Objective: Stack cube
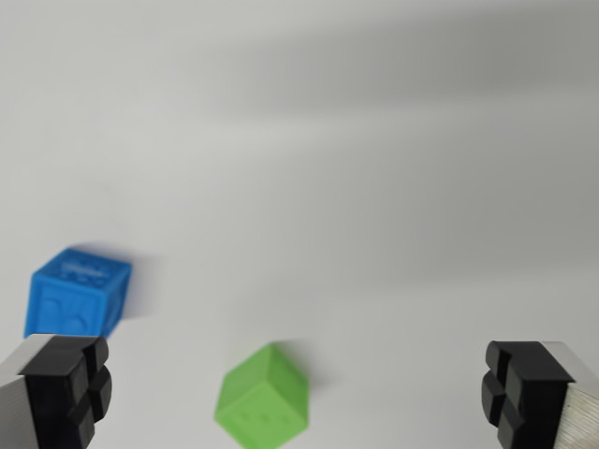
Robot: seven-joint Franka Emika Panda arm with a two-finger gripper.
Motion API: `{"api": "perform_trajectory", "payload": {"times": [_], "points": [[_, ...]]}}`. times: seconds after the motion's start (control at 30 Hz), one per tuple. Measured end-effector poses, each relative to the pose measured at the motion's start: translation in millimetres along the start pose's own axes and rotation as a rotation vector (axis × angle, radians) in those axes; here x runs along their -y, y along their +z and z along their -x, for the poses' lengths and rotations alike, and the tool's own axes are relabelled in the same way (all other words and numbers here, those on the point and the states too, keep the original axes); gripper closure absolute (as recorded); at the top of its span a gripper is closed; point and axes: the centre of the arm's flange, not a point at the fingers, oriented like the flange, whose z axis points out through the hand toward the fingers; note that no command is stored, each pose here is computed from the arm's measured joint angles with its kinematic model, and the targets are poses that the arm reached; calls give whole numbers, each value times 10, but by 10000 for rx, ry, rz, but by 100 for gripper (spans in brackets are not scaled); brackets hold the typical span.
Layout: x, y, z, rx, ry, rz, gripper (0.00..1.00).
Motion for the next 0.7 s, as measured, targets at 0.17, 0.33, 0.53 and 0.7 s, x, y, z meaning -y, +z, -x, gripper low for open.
{"api": "perform_trajectory", "payload": {"times": [0.17, 0.33, 0.53, 0.7], "points": [[28, 78, 135, -2, 144, -13, 0], [61, 168, 290, -3, 311, -27, 0], [98, 267, 479, -4, 514, -51, 0], [130, 354, 640, -3, 681, -69, 0]]}}
